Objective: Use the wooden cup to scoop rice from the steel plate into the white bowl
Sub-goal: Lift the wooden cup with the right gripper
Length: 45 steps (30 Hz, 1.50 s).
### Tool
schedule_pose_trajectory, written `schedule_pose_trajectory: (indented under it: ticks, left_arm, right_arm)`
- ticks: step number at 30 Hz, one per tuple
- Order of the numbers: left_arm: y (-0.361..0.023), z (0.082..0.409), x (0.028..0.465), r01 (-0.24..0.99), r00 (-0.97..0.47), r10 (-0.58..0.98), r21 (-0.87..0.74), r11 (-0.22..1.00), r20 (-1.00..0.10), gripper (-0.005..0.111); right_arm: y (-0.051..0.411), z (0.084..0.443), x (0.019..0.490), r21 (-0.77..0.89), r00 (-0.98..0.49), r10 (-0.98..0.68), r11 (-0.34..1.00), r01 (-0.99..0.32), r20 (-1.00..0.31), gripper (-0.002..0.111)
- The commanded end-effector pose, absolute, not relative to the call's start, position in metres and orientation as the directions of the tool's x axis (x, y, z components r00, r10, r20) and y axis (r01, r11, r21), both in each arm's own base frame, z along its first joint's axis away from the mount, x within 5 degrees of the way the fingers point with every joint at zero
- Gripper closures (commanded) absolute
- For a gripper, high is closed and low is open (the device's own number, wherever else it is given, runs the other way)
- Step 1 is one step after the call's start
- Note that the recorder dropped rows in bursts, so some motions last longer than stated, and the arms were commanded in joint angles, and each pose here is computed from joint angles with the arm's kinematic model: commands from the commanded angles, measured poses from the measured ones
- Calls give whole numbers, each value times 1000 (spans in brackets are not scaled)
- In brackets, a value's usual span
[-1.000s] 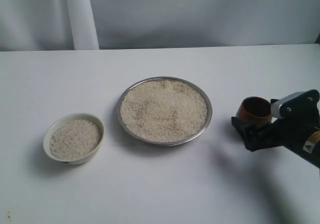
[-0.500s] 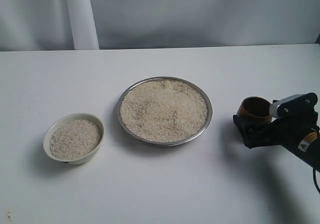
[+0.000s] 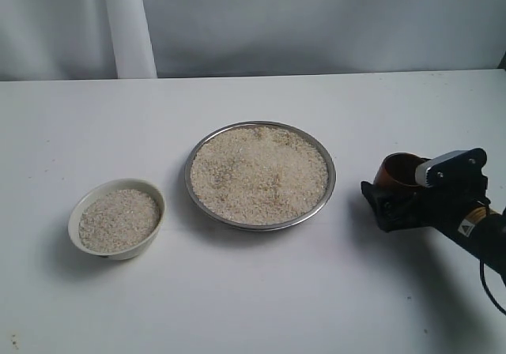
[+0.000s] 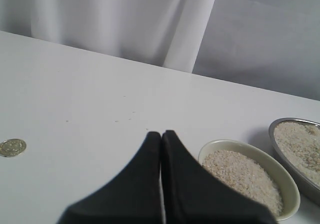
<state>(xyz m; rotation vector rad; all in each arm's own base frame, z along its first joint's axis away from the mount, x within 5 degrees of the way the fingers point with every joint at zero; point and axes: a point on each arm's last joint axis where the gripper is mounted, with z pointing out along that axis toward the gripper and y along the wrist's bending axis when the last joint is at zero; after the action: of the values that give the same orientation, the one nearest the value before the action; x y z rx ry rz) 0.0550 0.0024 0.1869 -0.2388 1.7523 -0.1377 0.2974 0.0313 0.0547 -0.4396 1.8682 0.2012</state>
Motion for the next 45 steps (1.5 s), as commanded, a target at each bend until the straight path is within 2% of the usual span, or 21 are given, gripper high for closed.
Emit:
schedule_pose_trajectory:
  ticks: [1,9,12,16,22,26,34,38,43,45]
  left_arm:
    - [2,189,55,-76,-165,-240,-230,970,-957,107]
    - [2,189,55,-76,-165,-240,-230,970,-957,107]
    - [2,189,55,-76,-165,-240,-230,970,-957,107]
    - [2,189,55,-76,-165,-240,-230,970,-957,107]
    - [2,189,55,-76,-165,-240,-230,970,-957,107]
    - [2,189,55,-76,-165,-240,-230,970,-957,107]
    - [2,189,55,-76,-165,-240,-230,970,-957,107]
    - [2,189,55,-76,-165,-240,-230,970,-957,107]
    - [2,189,55,-76,-165,-240,-230,970,-957,107]
    - [2,189,55,-76,-165,-240,-230,970,-957,107]
  right_arm:
    - [31,54,307,-62,-263,-182,912,-405,-948,3]
    - [32,49,312,-50,-267,-171,911,-409,-948,3]
    - [35,49,310,-51,-260,-184,894,-445,-948,7]
    - [36,49,310,-47,-261,-182,891,-451,-948,26]
    - [36,50,310,-42,-265,-178,893,-449,-948,64]
    - [36,50,310,-42,-265,-178,893,-449,-948,77]
    - [36,64,313,-45,-231,-165,891,-451,-959,79]
    - [39,86,314,-36,-193,-144,879,-476,-971,79]
    - [36,115,314,-104,-212,-226,878,-468,-951,79]
    - [33,138,312,-139,-227,-262,885,-444,-938,79]
